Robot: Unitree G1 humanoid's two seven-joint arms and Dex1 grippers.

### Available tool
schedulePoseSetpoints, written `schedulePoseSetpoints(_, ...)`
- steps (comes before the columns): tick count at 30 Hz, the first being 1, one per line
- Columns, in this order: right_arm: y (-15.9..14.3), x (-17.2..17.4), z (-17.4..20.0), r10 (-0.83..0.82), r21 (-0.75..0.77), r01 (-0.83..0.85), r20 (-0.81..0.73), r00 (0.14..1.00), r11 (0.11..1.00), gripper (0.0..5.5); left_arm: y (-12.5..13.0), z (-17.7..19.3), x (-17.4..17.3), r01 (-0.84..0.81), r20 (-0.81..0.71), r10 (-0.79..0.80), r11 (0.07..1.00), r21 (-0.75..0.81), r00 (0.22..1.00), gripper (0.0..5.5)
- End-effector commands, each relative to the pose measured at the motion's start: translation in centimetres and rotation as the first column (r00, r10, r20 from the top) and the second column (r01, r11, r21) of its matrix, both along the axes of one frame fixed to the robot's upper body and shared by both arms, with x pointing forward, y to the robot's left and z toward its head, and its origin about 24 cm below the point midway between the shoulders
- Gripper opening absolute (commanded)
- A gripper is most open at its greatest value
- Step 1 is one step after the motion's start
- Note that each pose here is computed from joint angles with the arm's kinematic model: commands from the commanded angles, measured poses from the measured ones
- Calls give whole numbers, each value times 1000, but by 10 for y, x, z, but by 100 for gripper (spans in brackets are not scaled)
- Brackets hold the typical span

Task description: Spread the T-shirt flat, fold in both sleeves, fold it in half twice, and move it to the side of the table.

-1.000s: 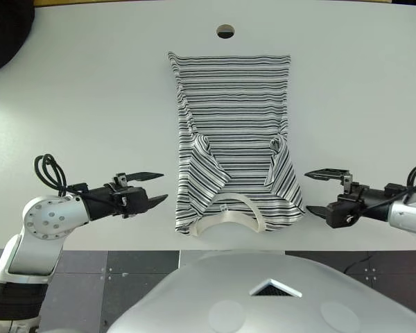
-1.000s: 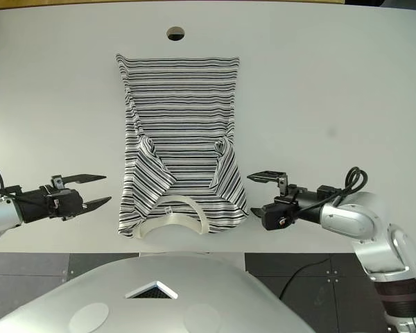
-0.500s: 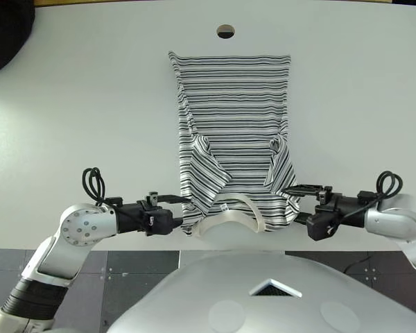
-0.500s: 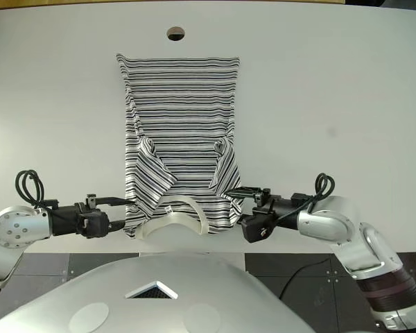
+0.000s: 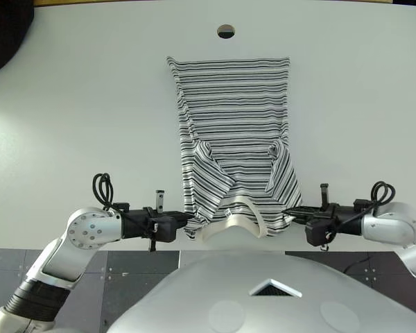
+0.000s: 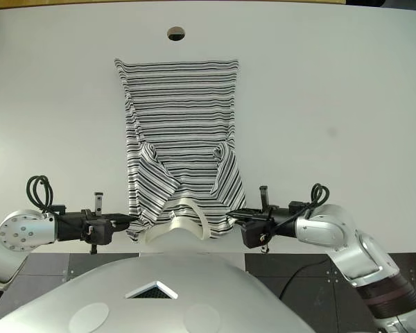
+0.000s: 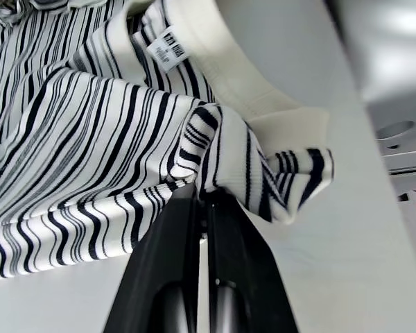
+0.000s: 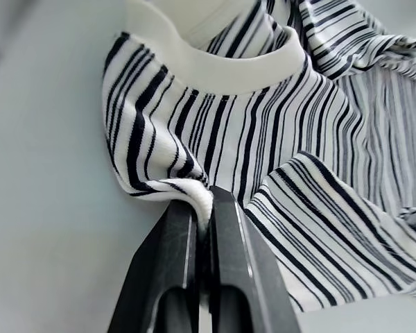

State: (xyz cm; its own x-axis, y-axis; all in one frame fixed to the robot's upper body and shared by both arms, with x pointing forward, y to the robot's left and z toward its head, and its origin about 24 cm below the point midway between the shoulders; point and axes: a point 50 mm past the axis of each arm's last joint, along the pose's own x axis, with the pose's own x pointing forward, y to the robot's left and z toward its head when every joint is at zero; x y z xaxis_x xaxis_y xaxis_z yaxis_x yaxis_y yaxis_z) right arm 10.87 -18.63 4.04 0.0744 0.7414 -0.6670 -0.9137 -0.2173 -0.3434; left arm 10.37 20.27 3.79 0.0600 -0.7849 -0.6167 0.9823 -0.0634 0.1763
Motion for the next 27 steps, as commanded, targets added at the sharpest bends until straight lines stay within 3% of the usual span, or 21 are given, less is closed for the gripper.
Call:
schedulePoseSetpoints(1, -18, -21, -2, -30, -124, 2, -228, 973, 992, 14, 8, 2, -10, -31, -132, 25, 998, -45, 991, 10)
schedulePoseSetpoints(5, -17, -26, 16, -34, -65, 14, -323, 946, 998, 14, 9, 16, -28, -34, -241, 2, 991, -128, 971, 10)
schedulePoseSetpoints(8, -14, -23, 26, -43, -11, 42, -334, 941, 999, 14, 14, 27, -28, -73, -235, 37, 987, -144, 971, 10)
schedulePoseSetpoints(11, -4, 5, 37, -108, 161, 146, -222, 969, 976, 14, 22, 25, 13, -284, -81, 275, 947, -148, 958, 10)
schedulePoseSetpoints(14, 1, 34, 49, -209, 351, 265, -190, 959, 898, 14, 29, 27, 57, -472, 19, 490, 848, -240, 871, 10)
schedulePoseSetpoints(18, 3, 62, 55, -327, 455, 393, -219, 919, 799, 14, 39, 29, 95, -615, 108, 662, 735, -286, 741, 10)
schedulePoseSetpoints(21, 2, 83, 50, -415, 457, 479, -239, 878, 750, 14, 39, 27, 117, -675, 117, 727, 676, -295, 677, 10)
schedulePoseSetpoints(27, 0, 127, 43, -535, 469, 627, -330, 778, 622, 14, 7, 27, 148, -659, 99, 725, 667, -349, 681, 10)
